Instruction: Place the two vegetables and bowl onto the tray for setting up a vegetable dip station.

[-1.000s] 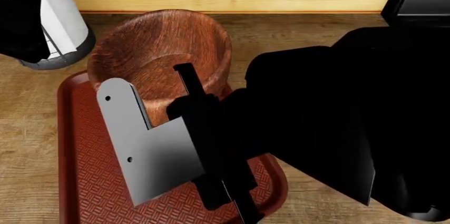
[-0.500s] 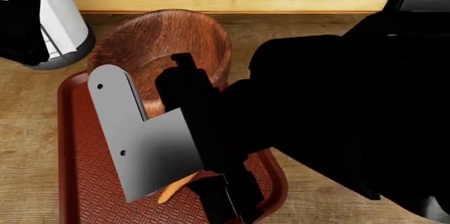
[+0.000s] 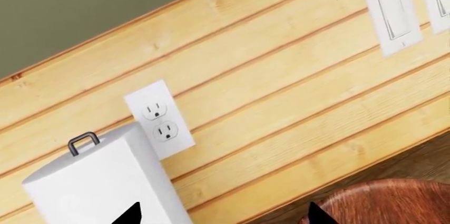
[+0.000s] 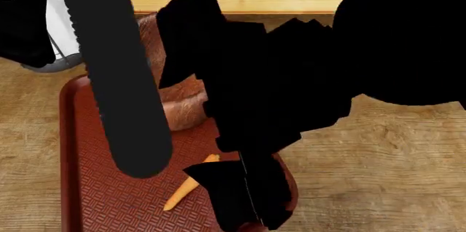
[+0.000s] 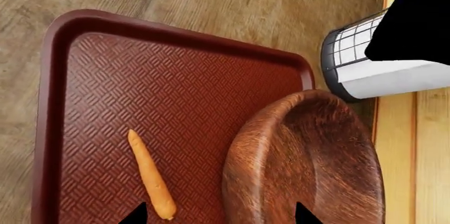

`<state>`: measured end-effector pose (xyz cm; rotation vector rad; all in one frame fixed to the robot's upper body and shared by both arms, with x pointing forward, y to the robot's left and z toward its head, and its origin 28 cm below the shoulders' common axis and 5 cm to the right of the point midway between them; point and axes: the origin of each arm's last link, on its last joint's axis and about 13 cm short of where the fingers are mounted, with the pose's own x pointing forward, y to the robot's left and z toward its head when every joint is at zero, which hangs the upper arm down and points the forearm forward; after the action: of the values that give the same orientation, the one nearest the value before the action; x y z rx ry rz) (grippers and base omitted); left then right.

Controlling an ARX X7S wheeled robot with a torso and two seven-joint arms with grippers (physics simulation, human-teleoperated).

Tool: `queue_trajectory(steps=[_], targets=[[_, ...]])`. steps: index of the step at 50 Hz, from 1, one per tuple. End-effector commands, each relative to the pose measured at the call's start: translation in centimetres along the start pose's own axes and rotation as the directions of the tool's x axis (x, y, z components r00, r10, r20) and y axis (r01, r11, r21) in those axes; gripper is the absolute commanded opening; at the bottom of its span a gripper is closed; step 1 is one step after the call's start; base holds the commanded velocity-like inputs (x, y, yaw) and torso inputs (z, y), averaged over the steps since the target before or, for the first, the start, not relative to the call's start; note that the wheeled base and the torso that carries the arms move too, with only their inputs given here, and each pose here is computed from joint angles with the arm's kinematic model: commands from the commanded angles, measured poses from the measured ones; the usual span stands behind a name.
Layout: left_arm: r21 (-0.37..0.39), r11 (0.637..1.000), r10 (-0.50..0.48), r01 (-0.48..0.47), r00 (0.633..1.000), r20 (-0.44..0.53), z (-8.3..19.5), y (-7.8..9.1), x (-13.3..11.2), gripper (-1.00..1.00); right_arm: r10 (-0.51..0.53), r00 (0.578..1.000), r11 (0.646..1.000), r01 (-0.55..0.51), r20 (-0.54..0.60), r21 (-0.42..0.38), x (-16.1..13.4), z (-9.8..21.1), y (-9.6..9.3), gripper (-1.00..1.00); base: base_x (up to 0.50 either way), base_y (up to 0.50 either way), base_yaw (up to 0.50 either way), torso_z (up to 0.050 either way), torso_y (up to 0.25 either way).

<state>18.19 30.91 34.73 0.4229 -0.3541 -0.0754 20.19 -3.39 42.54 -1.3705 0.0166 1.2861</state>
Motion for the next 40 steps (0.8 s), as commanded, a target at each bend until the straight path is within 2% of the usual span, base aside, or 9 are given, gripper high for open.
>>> queue_trajectory(steps=[1,10,20,28,30,40], targets=[[0.0,1.0,-0.008,0.008,1.0,0.007,0.2,-0.2,0.0,1.0,-0.066,0.998,0.998,0.066,-0.005,0.022,-2.5,0.1,-0.2,1.0,0.0,0.0,0.0,0.0,0.0],[-0.002,1.0,-0.008,0.008,1.0,0.007,0.1,-0.1,0.0,1.0,-0.156,0.987,0.979,0.16,-0.044,0.126,-5.0,-2.2,0.5,1.0,0.0,0.0,0.0,0.0,0.0],[-0.003,1.0,-0.016,0.016,1.0,0.012,0.2,-0.3,0.5,1.0,-0.248,0.966,0.941,0.257,-0.068,0.22,-8.4,-3.8,2.7,1.0,0.0,0.0,0.0,0.0,0.0],[-0.003,1.0,-0.029,0.029,0.999,0.017,0.3,-0.8,0.8,1.0,-0.33,0.936,0.892,0.351,-0.119,0.286,-10.9,-4.8,5.2,1.0,0.0,0.0,0.0,0.0,0.0],[-0.005,0.999,-0.032,0.032,0.999,0.016,0.3,-0.9,1.0,1.0,-0.359,0.923,0.87,0.386,-0.142,0.308,-11.7,-5.0,6.0,1.0,0.0,0.0,0.0,0.0,0.0],[-0.011,0.999,-0.052,0.053,0.998,0.021,0.0,-1.3,1.6,1.0,-0.393,0.891,0.805,0.453,-0.227,0.383,-13.4,-6.1,9.0,1.0,0.0,0.0,0.0,0.0,0.0]])
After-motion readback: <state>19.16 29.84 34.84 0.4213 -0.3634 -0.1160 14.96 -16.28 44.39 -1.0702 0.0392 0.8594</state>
